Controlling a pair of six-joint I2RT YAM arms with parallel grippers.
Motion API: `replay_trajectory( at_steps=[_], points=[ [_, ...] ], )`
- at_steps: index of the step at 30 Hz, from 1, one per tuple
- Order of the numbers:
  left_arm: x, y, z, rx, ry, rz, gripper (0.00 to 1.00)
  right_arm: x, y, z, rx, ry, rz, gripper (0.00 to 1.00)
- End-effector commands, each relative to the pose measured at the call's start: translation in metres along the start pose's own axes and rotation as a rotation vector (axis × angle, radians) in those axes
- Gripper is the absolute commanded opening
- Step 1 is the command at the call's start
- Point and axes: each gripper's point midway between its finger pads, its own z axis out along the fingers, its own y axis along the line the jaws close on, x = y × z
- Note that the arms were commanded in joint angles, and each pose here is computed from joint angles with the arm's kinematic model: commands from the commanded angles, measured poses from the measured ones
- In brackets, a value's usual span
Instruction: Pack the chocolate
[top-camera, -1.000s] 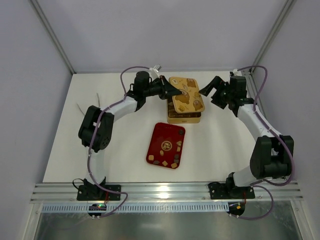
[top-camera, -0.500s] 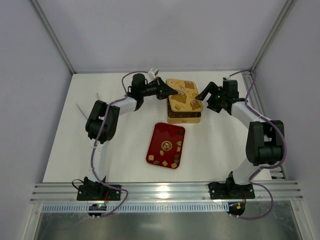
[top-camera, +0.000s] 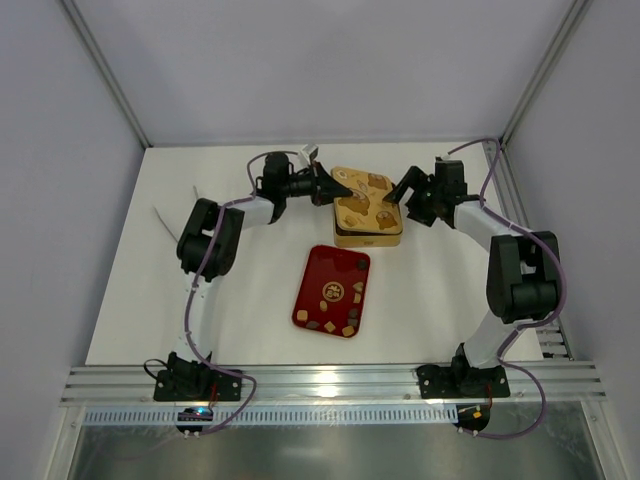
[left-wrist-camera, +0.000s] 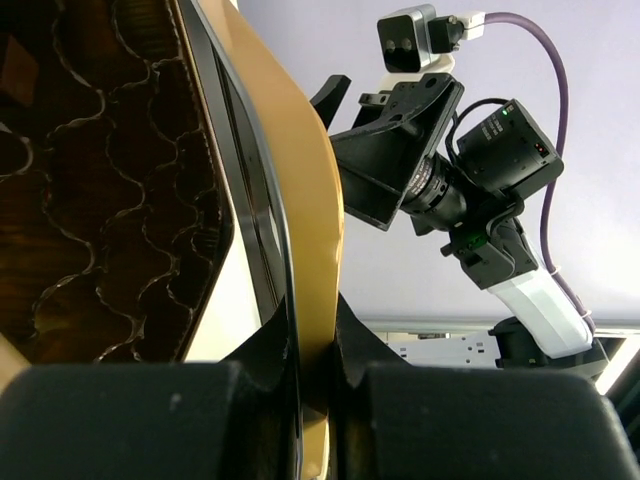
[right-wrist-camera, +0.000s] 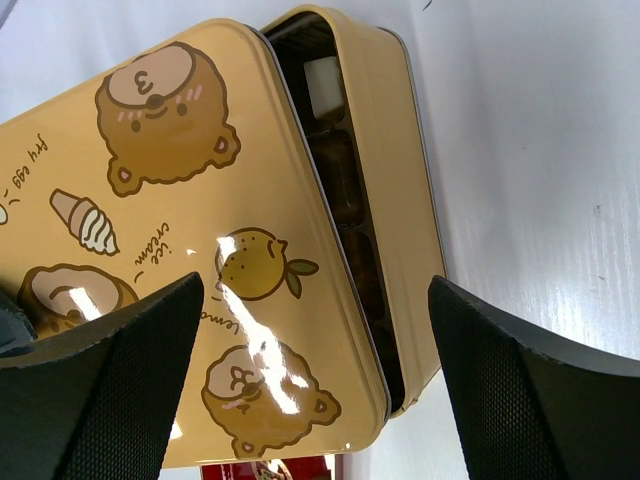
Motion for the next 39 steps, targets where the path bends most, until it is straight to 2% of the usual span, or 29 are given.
replay_trajectory(
  at_steps=[1,13,28,35,39],
  points=[
    [-0.006,-0.016,-0.005,0.053,0.018,0.075,0.02,-0.023,0.016,0.002,-0.032,-0.073,-0.049,0.93],
    [-0.013,-0.003,-0.01,0.015,0.013,0.071,0.06,-0.017,0.017,0.006,-0.024,-0.063,-0.067,0.92],
    [-0.011,0.021,-0.02,-0.084,0.015,0.041,0.29,-0.01,0.013,0.007,-0.01,-0.052,-0.073,0.91],
    [-0.012,0.028,-0.026,-0.146,0.018,0.027,0.44,-0.01,0.011,0.008,-0.008,-0.052,-0.07,0.91],
    [-0.012,0.031,-0.028,-0.184,0.024,0.034,0.47,-0.01,0.013,0.008,-0.013,-0.052,-0.073,0.91]
  ],
)
